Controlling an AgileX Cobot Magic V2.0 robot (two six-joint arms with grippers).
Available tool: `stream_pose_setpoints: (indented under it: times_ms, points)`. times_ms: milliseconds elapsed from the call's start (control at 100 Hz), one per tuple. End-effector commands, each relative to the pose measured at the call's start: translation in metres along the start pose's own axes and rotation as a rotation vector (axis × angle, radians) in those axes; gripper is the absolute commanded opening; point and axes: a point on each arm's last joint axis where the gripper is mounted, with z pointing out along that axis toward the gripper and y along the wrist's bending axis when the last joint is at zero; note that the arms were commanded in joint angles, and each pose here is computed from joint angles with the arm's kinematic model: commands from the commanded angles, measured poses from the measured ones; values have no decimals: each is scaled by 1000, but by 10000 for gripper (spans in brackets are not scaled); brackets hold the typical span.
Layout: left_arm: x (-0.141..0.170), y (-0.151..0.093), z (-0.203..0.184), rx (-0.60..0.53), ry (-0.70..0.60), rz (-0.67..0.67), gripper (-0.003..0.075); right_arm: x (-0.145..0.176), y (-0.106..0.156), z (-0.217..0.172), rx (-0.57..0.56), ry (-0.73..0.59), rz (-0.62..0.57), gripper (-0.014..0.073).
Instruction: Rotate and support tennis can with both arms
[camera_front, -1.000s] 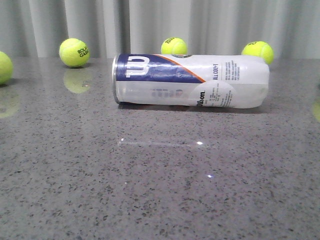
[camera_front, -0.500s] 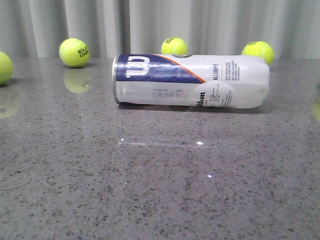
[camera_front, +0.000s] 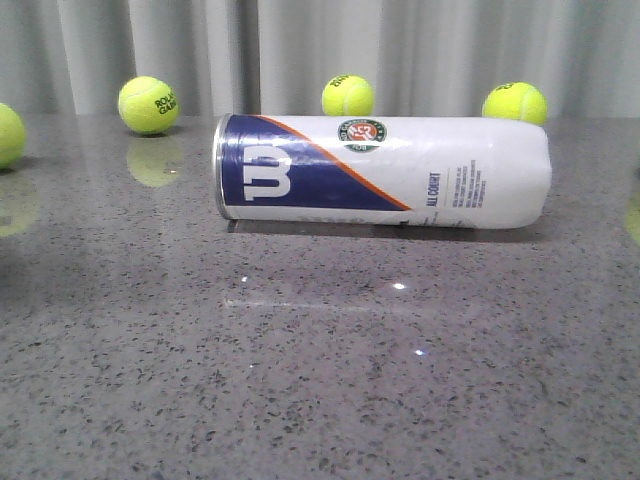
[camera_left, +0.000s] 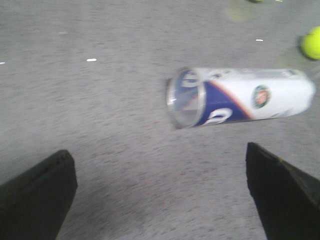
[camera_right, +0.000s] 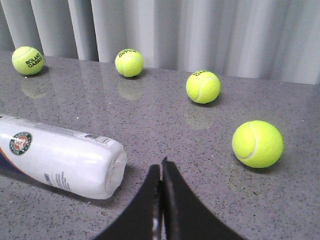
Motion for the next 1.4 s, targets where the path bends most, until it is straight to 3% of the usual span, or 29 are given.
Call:
stream_pose_setpoints:
  times_ms: [0,310,590,870,1390]
  points:
    - [-18,-8,5,122,-78,-11,648,-16,-1,-2,9,-108,2,-70]
    - [-21,5,61,337,100,-64,648,-16,-1,-2,9,-108,2,-70]
    - [-18,14,91,453,196,-123,648,-16,-1,-2,9,-108,2,-70]
    - [-18,20,112,546,215,-175,648,-16,-1,-2,9,-108,2,-70]
    - [-28,20,136,600,189,-199,648,-16,-1,-2,9,-107,2,-70]
